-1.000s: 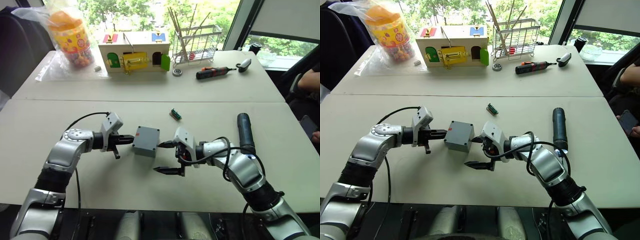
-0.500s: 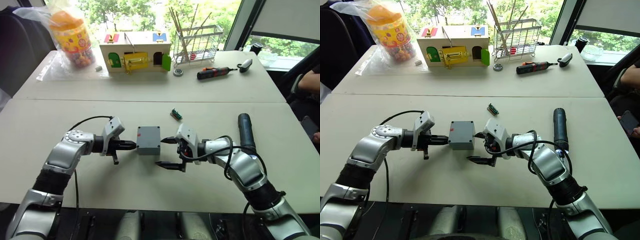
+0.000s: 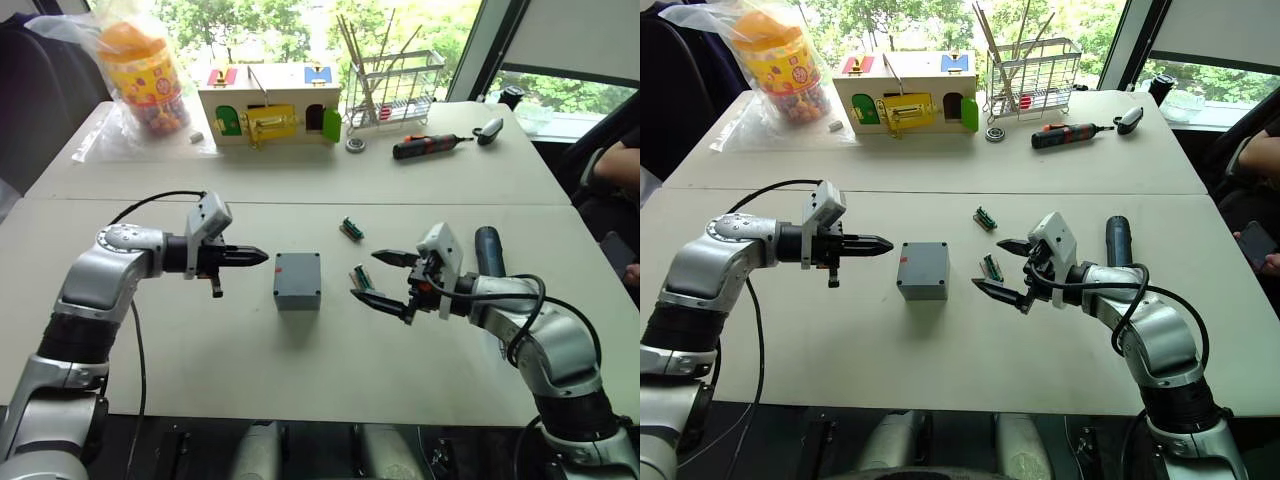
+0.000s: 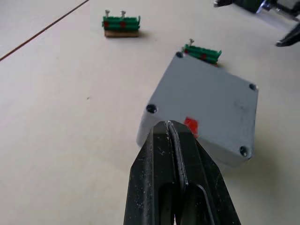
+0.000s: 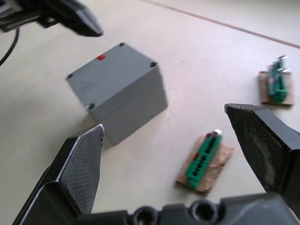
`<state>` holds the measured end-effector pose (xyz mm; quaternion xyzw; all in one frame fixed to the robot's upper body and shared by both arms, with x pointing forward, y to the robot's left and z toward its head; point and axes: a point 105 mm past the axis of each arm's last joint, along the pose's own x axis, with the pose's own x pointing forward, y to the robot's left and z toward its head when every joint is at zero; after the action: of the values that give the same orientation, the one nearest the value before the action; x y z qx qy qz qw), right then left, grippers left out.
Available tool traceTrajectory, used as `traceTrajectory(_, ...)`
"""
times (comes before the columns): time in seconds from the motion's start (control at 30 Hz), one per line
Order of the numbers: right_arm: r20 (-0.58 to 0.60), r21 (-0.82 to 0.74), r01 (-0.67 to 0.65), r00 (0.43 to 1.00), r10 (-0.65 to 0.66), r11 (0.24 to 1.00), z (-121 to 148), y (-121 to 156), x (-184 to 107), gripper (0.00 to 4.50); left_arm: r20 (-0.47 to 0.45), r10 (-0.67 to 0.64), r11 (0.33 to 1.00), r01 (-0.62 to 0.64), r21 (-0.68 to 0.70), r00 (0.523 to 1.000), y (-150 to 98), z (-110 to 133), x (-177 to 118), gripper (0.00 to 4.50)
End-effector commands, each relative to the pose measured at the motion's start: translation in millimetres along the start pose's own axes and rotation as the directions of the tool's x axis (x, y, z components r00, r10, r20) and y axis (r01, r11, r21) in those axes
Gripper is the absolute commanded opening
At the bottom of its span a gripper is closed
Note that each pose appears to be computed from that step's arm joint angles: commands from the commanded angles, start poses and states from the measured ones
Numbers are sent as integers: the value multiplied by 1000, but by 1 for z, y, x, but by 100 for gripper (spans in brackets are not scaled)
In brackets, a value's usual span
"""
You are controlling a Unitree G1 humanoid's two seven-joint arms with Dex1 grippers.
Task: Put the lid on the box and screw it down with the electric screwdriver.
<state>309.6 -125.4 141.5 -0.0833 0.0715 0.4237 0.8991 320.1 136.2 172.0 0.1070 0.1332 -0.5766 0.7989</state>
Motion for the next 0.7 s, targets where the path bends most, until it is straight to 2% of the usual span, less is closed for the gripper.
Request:
traceTrajectory(0.03, 24, -21, 74, 997, -73, 997, -4, -14, 4, 400, -27, -74, 996, 75, 47, 997, -16, 3, 11, 0)
traceTrajectory(0.13, 23, -5, 69, 997, -68, 998, -11, -13, 12, 305, -35, -94, 995, 96, 39, 995, -20, -2, 17, 0)
traceTrajectory(0.2, 22, 2, 64, 998, -64, 998, -15, -12, 15, 221, -35, -94, 995, 95, 38, 995, -21, -3, 19, 0)
traceTrajectory(0.47, 14, 7, 39, 999, -39, 999, -21, -3, 27, 221, -44, -93, 995, 95, 38, 995, -25, -7, 21, 0)
traceTrajectory(0.7, -3, -5, 50, 999, -50, 999, -26, -6, 29, 221, -49, -94, 995, 96, 35, 994, -27, -10, 24, 0)
